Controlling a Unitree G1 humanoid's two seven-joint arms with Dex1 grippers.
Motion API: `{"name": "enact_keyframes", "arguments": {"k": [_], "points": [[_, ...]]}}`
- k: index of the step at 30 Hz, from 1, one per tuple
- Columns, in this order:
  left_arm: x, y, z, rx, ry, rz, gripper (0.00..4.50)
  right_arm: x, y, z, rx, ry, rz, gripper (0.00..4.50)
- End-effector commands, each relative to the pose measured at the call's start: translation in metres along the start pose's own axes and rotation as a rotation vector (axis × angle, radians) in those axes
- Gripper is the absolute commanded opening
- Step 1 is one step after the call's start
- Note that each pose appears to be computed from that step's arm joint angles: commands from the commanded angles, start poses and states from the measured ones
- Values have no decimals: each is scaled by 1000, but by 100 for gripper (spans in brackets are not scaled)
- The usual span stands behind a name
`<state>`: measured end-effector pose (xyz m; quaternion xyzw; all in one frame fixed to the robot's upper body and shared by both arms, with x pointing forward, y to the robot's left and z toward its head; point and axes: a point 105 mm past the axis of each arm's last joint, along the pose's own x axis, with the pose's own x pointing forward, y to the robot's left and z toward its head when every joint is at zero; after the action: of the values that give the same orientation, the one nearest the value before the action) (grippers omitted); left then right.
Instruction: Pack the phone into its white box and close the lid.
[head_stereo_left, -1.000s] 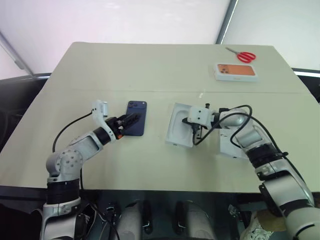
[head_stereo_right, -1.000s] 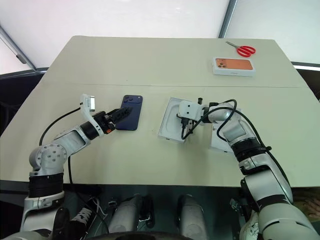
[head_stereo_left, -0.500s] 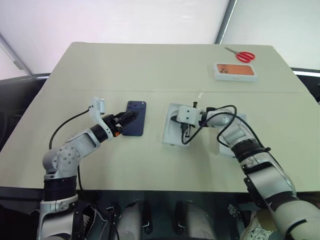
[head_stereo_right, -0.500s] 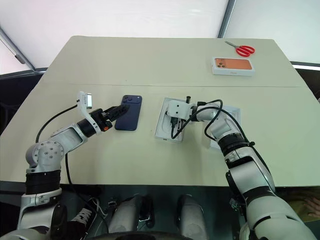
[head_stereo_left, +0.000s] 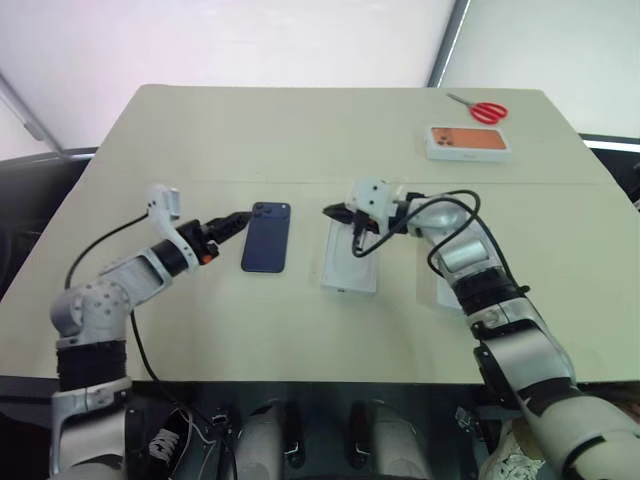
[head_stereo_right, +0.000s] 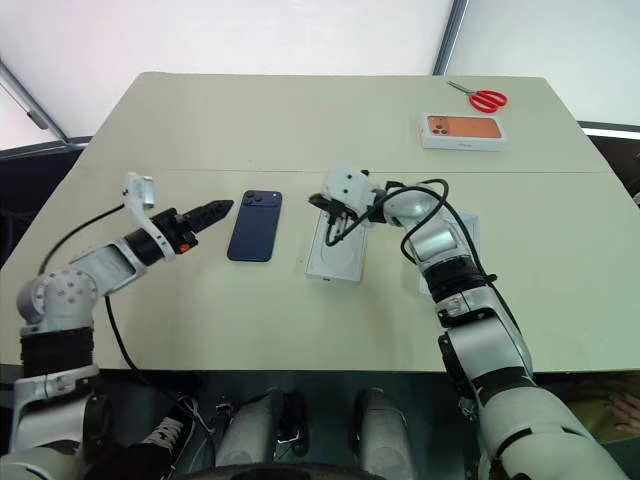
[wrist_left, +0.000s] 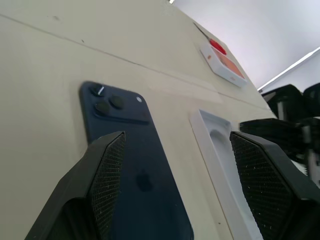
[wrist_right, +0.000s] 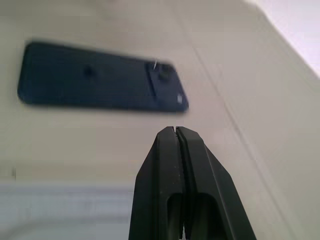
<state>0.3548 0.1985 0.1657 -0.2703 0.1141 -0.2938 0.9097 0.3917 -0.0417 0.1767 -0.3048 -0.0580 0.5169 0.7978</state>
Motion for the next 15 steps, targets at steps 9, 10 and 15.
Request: {"name": "enact_keyframes", "arguments": {"k": [9,10,15], "points": [[2,37,-10,-90,177,43,354,50,39,-2,-77,157,82,6],[3,37,-14,-95,197,40,354,51,39,-5,-81,175,80,6],[11,28,-33,-138,300,-8,354,52,38,-18,-96,262,98,6]]}}
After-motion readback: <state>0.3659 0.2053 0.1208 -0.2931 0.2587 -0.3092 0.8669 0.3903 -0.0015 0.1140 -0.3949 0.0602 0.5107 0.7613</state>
